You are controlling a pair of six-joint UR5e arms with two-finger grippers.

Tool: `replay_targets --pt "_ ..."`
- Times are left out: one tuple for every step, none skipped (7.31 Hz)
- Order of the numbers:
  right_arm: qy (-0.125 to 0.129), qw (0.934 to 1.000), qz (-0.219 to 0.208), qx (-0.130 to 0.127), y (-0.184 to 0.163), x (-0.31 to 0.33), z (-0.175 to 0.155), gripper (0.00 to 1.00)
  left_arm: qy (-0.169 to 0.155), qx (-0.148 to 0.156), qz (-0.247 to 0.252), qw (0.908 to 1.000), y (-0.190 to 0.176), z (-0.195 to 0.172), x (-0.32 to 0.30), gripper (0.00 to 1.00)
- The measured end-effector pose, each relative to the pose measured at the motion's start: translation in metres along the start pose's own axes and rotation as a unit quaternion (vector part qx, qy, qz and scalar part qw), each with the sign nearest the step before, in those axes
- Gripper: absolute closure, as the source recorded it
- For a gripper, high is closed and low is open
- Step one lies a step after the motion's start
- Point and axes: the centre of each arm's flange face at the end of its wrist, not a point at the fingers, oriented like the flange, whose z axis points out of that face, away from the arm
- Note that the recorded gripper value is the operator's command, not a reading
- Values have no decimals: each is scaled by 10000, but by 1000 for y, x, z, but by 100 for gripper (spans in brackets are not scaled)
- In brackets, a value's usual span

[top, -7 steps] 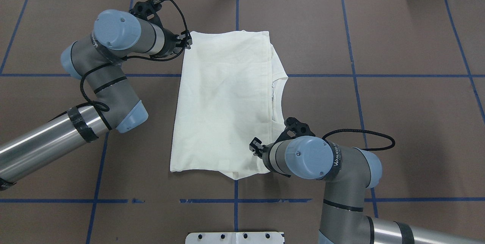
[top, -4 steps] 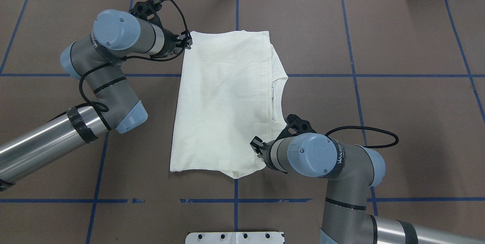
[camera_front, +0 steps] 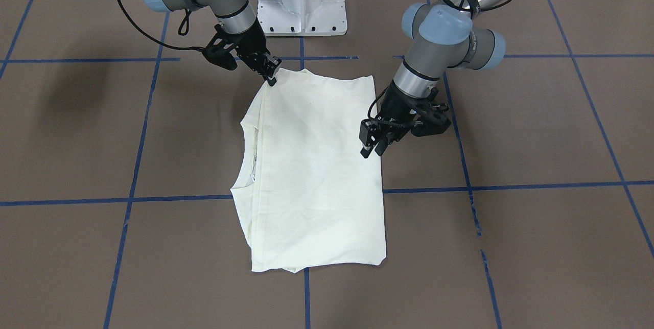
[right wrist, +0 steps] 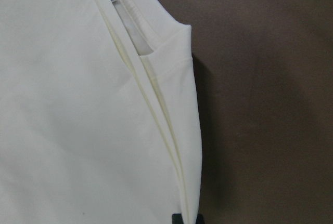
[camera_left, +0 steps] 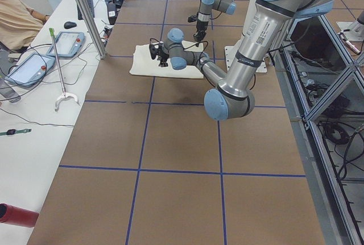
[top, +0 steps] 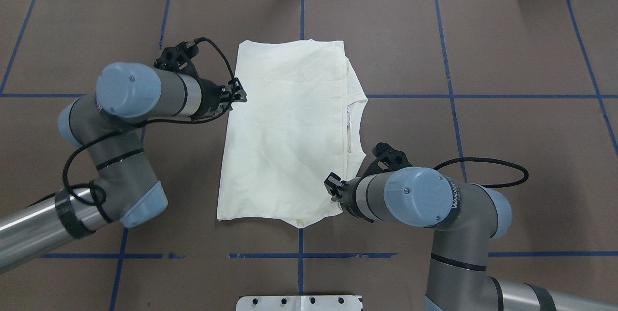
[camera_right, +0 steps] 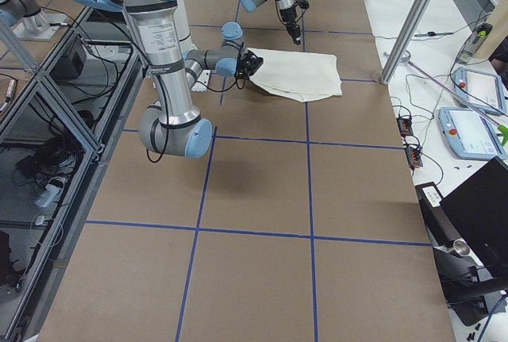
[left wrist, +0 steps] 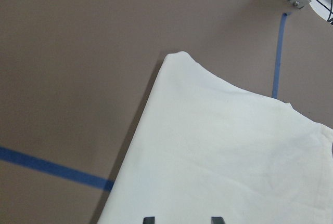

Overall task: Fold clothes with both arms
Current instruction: 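Move the left gripper to the shirt's near corner and grasp both near corners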

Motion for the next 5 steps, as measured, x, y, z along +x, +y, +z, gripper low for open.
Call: replay_targets --pt "24 10000 1 -11 -3 8 -5 100 -45 -86 -166 9998 35 -8 -23 39" --pt "46 10000 2 -12 -5 13 -6 100 -172 -183 -304 9992 70 -9 -48 39" --pt "53 10000 0 -17 -5 14 -7 100 -271 -304 -428 9983 101 -14 -68 39" --pt "54 10000 -3 -22 -4 14 -7 100 -373 -417 -527 9970 121 -21 -81 40" --pt "52 10000 -5 -24 -4 14 -7 100 -505 -499 -598 9957 136 -25 -87 43"
